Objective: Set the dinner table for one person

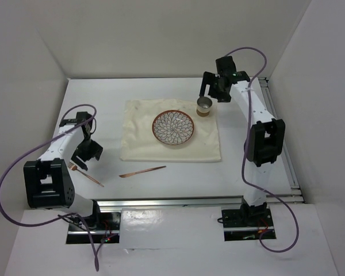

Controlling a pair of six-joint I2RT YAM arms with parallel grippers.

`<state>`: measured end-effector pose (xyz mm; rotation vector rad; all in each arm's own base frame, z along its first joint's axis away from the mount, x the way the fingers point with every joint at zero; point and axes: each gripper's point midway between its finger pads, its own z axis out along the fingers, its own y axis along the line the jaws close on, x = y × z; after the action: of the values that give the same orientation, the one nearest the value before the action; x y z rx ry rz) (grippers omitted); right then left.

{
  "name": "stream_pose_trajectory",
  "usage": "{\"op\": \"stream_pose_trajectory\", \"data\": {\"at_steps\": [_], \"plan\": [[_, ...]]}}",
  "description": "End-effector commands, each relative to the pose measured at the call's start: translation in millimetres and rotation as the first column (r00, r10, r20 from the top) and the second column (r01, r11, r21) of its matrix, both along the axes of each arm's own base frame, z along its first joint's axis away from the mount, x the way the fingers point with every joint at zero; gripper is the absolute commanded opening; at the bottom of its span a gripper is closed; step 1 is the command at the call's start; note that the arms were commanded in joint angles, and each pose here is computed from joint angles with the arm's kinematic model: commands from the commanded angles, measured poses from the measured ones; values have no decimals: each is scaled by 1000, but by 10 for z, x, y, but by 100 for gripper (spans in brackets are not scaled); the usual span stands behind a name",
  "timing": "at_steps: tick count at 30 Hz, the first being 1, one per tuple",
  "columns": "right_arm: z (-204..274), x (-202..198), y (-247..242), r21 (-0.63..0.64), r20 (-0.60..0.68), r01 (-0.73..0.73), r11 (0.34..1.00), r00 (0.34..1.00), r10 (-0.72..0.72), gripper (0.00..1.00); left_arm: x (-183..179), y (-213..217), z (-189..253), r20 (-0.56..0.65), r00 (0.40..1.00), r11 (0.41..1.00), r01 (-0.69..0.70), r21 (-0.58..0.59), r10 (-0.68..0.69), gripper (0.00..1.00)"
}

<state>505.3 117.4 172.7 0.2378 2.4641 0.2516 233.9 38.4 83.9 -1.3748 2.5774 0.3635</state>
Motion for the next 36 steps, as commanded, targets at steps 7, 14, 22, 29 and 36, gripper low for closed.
{"op": "stream_pose_trajectory", "data": {"at_steps": [7,14,22,29,36], "plan": [[444,-467,-202,0,89,-1,1000,996,1,91,-122,418,-181,52,970,969,-232,-85,236,70],[387,-657,-264,-31,60,-15,999,998,17,87,-66,700,-425,42,957,954,-280,-112,286,67],[323,-763,-196,-55,20,-19,998,1000,20,87,-160,665,-616,-7,961,951,-273,-145,275,69],[312,-854,-81,-79,-10,-18,997,1000,17,87,-112,689,-820,-70,962,947,-273,-171,264,67],[333,-920,-115,-102,-13,0,995,1000,-2,87,-110,648,-904,-81,956,934,-291,-205,280,29]]}}
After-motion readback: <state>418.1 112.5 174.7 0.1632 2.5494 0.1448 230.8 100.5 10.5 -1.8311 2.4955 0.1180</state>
